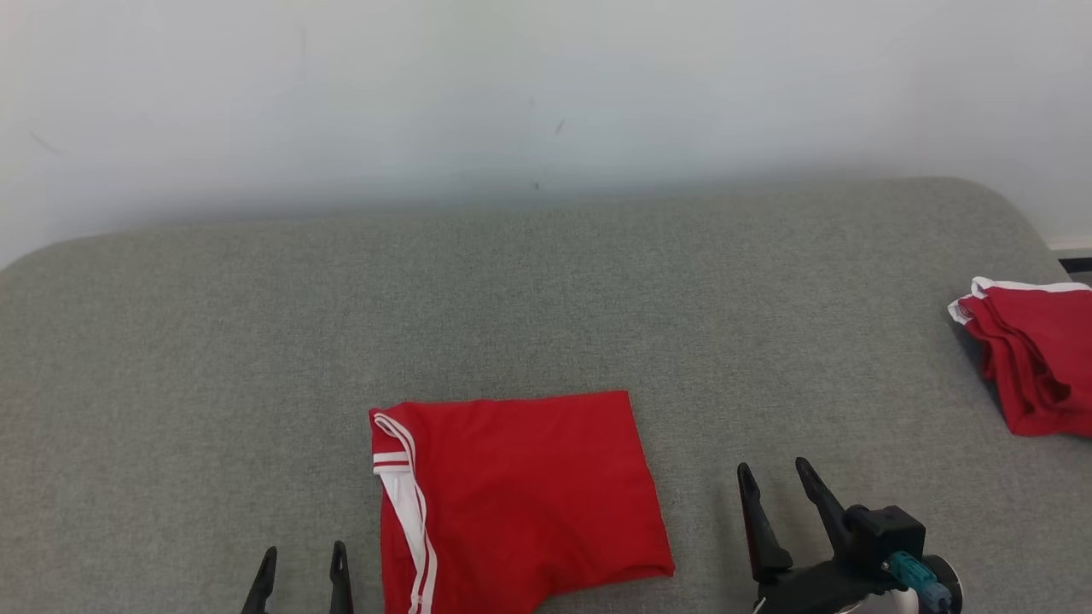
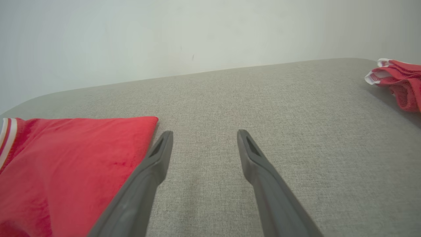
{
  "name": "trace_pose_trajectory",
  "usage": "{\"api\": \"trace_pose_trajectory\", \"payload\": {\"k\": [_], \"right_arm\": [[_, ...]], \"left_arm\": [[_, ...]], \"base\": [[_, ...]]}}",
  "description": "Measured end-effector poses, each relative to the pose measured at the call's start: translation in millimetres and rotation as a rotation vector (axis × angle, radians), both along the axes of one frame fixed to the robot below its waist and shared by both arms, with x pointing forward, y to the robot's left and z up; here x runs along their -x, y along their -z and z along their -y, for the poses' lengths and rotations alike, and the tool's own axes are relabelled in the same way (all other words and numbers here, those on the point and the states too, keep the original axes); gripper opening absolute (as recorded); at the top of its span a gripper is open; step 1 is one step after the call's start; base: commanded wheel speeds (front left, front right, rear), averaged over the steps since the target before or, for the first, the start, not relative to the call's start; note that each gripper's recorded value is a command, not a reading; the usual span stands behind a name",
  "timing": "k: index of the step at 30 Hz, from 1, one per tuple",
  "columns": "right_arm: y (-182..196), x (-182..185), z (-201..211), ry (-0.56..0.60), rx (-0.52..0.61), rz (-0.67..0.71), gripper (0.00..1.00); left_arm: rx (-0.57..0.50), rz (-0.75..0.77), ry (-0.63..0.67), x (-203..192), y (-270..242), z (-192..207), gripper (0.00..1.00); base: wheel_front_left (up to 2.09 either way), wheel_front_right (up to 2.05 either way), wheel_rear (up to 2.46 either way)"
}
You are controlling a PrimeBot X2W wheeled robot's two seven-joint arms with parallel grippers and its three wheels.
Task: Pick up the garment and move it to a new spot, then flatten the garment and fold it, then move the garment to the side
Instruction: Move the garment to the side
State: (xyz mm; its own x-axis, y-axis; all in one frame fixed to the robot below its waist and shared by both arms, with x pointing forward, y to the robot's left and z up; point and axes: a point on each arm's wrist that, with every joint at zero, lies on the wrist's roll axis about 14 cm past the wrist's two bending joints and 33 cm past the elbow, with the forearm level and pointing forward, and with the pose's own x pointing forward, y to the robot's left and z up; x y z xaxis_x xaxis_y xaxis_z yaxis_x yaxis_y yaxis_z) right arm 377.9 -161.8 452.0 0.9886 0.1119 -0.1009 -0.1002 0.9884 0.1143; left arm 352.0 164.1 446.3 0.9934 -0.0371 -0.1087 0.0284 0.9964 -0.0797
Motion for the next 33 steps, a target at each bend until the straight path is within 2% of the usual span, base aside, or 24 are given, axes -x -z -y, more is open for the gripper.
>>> {"api": "trace_pose_trajectory", "payload": {"k": [14,19,26,27,28,29,33], "right_arm": [[29,-38,-64,-0.168,-0.089,-0.098,1.00],[56,-39,-83,-0.209,-0.118,-0.201,1.00],[74,-38,-104,-0.272,-0.134,-0.293,1.00],[75,-37,-106,-0.280,-0.131,-0.300,0.81],[75,-37,-106,-0.285,-0.129,-0.302,0.36],[75,-37,-106,-0.283,-0.131,-0.305,0.00],[76,-33,-102,-0.277,-0.131,-0.312,0.00]], "left_arm": [[0.005,-0.047,0.011,-17,16,9,1.00],[0.004,-0.073,-0.028,-12,23,-2,1.00],[-0.001,-0.084,-0.063,-7,25,-12,1.00],[-0.001,-0.083,-0.064,-7,25,-13,1.00],[-0.001,-0.082,-0.064,-7,25,-13,1.00],[0.002,-0.081,-0.063,-7,24,-12,1.00],[0.006,-0.072,-0.059,-8,22,-11,1.00]], "base": [[0.00,0.00,0.00],[0.00,0.00,0.00],[0.00,0.00,0.00],[0.00,0.00,0.00],[0.00,0.00,0.00],[0.00,0.00,0.00],[0.00,0.00,0.00]]}}
